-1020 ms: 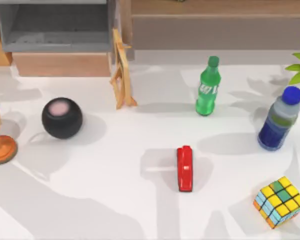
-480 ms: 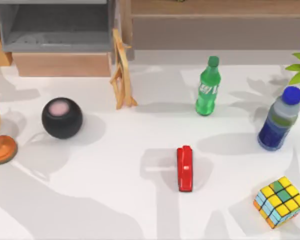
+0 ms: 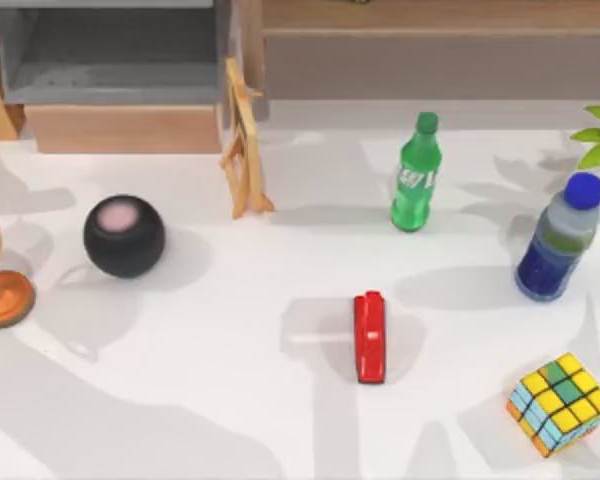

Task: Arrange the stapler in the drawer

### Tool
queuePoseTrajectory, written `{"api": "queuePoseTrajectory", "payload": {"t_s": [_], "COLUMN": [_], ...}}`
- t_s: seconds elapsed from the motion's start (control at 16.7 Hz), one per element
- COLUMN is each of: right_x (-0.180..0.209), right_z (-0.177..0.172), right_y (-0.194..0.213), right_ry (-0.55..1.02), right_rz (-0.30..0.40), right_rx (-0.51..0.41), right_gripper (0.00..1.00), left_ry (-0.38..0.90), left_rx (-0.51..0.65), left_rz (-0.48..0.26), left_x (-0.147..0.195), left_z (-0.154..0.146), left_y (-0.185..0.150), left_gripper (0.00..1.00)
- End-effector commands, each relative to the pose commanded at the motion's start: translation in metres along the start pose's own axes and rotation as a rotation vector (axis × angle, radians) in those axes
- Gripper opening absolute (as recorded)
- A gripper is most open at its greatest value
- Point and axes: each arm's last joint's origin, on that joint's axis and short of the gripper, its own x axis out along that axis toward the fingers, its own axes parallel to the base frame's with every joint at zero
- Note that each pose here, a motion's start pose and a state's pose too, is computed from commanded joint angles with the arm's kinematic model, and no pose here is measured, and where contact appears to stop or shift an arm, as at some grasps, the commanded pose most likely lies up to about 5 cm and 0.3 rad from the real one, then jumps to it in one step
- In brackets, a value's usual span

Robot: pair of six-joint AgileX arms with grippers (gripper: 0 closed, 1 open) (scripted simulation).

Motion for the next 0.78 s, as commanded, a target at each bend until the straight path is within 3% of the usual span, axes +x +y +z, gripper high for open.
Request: {"api": "queuePoseTrajectory", "payload": {"t_s": [0.36,0.78], "right_x": [0.0,0.0], "right_z": [0.0,0.0], "right_y": [0.0,0.0], "right_ry": [0.0,0.0], "right_rz": [0.0,0.0], "right_rx": [0.0,0.0], "right_gripper": [1.0,1.0], "left_ry": [0.003,0.001], "left_rx": [-0.007,-0.011], "left_rz": [-0.012,-0.019], "left_x": [-0.046,-0.052], "left_z": [0.001,0.001], "left_y": [-0.004,-0.006], "left_gripper": [0.0,0.0]}}
